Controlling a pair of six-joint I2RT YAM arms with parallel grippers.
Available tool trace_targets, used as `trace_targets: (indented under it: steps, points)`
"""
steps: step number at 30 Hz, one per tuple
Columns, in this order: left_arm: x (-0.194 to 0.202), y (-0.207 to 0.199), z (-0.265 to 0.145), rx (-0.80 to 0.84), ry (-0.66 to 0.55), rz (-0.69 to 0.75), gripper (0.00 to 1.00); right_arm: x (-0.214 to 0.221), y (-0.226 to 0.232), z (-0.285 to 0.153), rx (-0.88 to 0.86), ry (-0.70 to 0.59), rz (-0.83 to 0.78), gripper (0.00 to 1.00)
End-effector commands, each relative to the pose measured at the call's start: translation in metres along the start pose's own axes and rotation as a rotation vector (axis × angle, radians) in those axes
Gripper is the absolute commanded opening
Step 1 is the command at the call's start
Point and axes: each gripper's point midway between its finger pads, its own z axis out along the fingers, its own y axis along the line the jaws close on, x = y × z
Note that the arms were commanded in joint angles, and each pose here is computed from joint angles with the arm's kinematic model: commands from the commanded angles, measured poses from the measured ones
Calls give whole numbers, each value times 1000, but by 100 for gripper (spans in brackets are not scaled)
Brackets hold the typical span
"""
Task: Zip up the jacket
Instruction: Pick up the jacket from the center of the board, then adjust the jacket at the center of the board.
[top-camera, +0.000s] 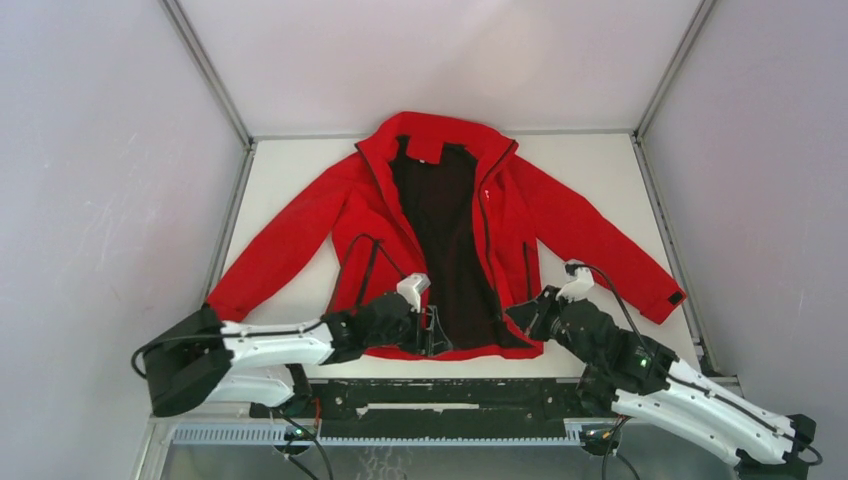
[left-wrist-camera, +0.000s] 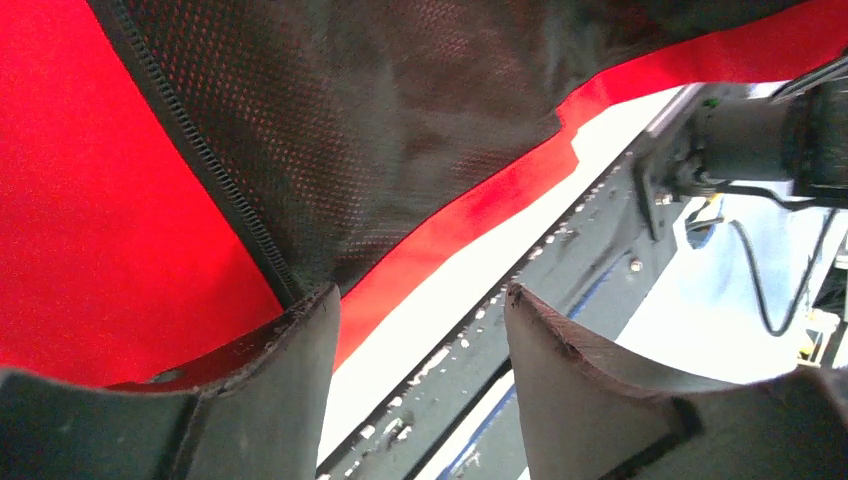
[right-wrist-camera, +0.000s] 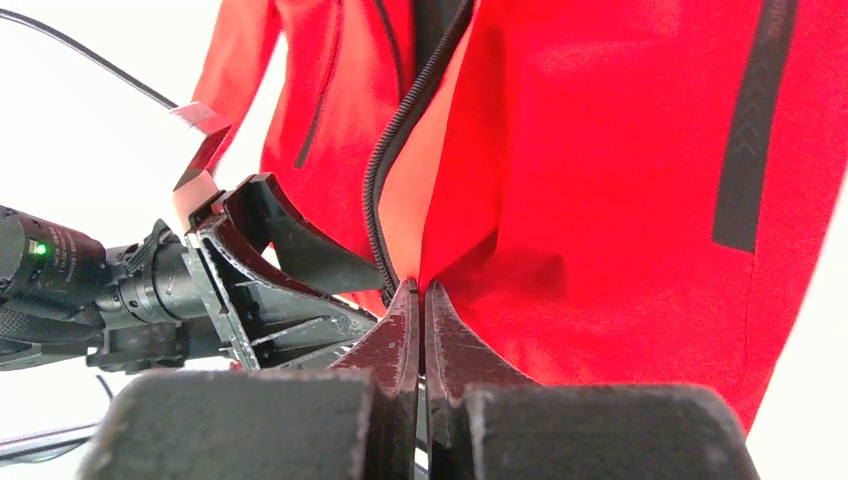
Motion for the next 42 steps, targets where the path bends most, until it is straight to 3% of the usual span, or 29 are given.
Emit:
trace_targets:
  steps: [1, 6, 13, 25, 42]
  points:
    - [-40, -35, -31, 39, -101, 81, 67, -11, 47, 0, -218, -4, 11, 0]
    - [-72, -45, -76, 23, -243, 102, 74, -5, 53, 5, -278, 40, 39, 0]
    - [-72, -13, -104, -107, -298, 69, 79, 9, 58, 11, -339, 94, 60, 0]
    - [-50, 48, -72, -397, -187, 76, 75, 13, 50, 16, -304, 104, 41, 0]
    - [-35, 54, -30, -469, -34, 137, 73, 16, 36, 19, -260, 98, 25, 0]
